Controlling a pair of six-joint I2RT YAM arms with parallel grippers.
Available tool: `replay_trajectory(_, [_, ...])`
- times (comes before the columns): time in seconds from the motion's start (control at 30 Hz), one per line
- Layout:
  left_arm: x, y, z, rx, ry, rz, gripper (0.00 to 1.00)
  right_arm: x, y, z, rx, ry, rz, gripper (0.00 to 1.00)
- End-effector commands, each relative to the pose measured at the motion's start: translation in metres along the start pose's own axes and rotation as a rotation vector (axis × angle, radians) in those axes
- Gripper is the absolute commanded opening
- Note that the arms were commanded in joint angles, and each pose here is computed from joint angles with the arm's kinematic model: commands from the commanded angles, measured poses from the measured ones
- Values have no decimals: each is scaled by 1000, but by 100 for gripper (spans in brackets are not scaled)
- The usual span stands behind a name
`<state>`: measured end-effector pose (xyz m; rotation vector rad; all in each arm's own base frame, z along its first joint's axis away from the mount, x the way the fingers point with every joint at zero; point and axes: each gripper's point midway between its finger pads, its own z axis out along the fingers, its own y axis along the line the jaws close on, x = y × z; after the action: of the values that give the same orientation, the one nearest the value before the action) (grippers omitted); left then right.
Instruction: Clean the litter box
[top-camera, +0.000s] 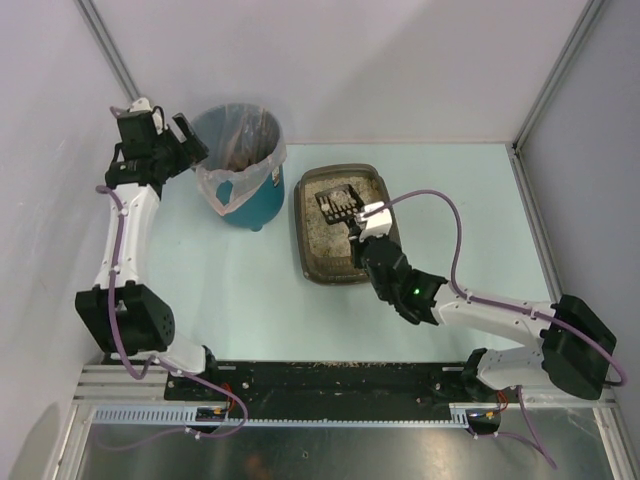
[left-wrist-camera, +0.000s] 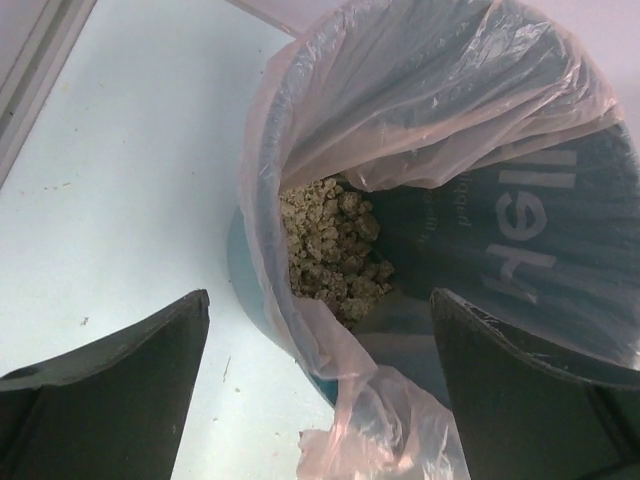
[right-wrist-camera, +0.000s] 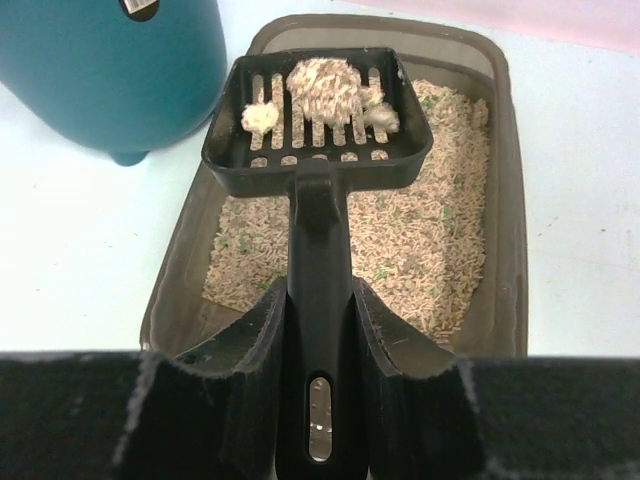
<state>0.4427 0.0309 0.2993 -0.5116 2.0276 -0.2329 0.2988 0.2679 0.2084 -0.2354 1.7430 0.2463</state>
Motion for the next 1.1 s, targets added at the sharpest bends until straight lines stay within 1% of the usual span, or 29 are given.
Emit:
replay_trajectory(0.0, [-14,-9,5,43,-23,-18,92,-26,1,3,-55,-33,149,0])
replay_trajectory(0.07, [-13,-8,9,45,-16,-17,90,-33,13,0,-79,-68,100,0])
replay_trajectory(0.1, [-10,-8,14,42,-3,-16,86,-25,22,-2,-86,-57,61,0])
replay_trajectory(0.17, [-9,-8,18,46,5,-19,83,-18,19,0,-58,-37,61,0])
replay_trajectory(0.2, [-7,-8,22,48,14,-20,77,-18,17,1,-43,-36,72,0])
replay_trajectory(0.27, [-7,-9,25,59,21,-21,72,-20,16,2,-37,-44,81,0])
replay_trajectory(0.37, [-8,-10,27,61,20,-25,57,-27,13,-1,-28,-59,65,0])
replay_trajectory(0.43, [-10,-10,26,60,16,-25,50,-35,4,-5,0,-76,74,0])
replay_trajectory(0.47, [-9,-9,26,58,17,-26,42,-36,1,-6,7,-75,72,0])
replay_trajectory(0.53, [-7,-10,25,63,23,-27,35,-40,-1,-9,9,-80,76,0])
replay_trajectory(0.57, [-8,-12,24,72,22,-28,29,-43,-2,-12,5,-84,77,0])
replay_trajectory(0.63, [-8,-12,22,72,20,-28,24,-46,-2,-13,-6,-85,77,0])
replay_trajectory(0.67, [-11,-12,20,69,10,-28,17,-46,-3,-14,-3,-79,69,0])
replay_trajectory(0.73, [-13,-13,16,71,3,-26,11,-48,-4,-15,2,-76,62,0])
replay_trajectory(0.77, [-14,-13,15,73,-2,-26,5,-51,-4,-15,6,-76,55,0])
replay_trajectory(0.83, [-17,-15,13,82,-6,-30,0,-55,-3,-16,1,-78,47,0])
replay_trajectory(1.07, [-24,-27,-2,136,-22,-31,0,-79,1,-18,-5,-113,41,0])
